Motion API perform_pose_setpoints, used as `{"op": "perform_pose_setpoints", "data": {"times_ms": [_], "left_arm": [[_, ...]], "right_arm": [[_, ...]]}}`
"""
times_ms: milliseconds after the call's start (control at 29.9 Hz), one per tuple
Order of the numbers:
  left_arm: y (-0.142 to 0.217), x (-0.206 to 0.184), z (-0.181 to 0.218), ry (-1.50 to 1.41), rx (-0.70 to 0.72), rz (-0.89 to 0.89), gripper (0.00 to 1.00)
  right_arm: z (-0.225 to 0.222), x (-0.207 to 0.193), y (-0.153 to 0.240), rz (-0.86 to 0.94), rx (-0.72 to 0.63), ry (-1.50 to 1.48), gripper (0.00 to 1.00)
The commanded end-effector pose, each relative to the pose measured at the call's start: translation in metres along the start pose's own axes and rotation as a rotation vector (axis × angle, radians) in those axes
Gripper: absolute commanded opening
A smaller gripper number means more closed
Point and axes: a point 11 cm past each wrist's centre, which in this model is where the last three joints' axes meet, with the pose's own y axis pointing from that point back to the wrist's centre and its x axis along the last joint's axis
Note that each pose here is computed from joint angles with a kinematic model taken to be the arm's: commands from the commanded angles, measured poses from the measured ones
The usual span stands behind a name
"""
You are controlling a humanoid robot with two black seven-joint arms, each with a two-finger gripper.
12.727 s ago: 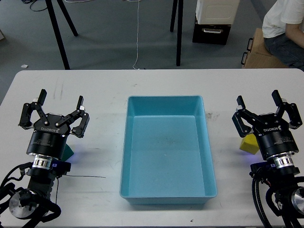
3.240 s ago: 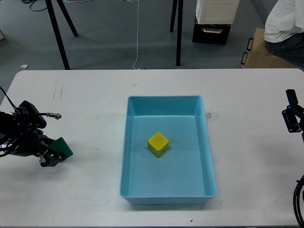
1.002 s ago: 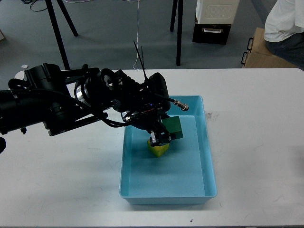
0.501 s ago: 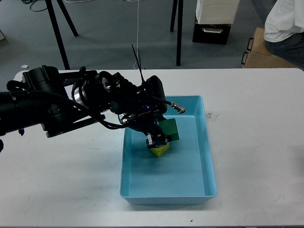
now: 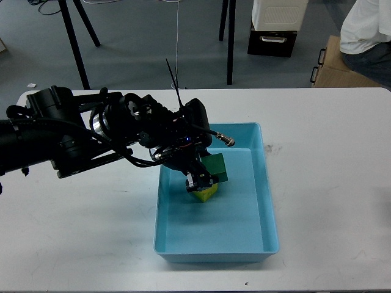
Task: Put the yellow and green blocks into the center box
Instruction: 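Lower the green cube onto the yellow cube and adjust its placement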
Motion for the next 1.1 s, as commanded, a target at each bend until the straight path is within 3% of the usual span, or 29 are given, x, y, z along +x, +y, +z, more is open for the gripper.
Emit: {"op": "perform_pose_setpoints", "data": {"times_ms": [0,167,635,768,835,935,1069], "left_arm": [[0.001,-0.0034,-0.0006,-0.007,0.004,-0.011,0.45],[0.001,-0.0047,-0.0008,-0.006,0.004,-0.014,0.46],[0.0014,-0.0076,-0.0016,0.003,0.005,-0.014,0.72],[0.0011,-0.0074,-0.0009,0.004,0.003,-0.012,0.72],[0.0006,-0.0066,0.0024,-0.001,-0.007,-0.009,0.65],[0.004,-0.0106,0.0017,0.0,-0.004,-0.012,0.41],[0.0076,-0.0128,0.0041,-0.004,-0.01,-0.01,0.31]], "right_arm": [[0.0005,-0.0005,0.0002,0.0,-0.001,-0.001,0.99],[0.0002,-0.0007,-0.0003,-0.001,0.001,-0.002,0.99],[-0.0001,-0.0009,-0.0008,-0.002,0.002,-0.002,0.99],[-0.0001,-0.0009,-0.0008,-0.002,0.002,-0.002,0.99],[-0.0001,-0.0009,-0.0008,-0.002,0.002,-0.002,0.99],[0.0002,-0.0007,-0.0003,-0.001,0.001,-0.002,0.99],[0.0002,-0.0007,-0.0003,-0.001,0.001,-0.002,0.99]]}}
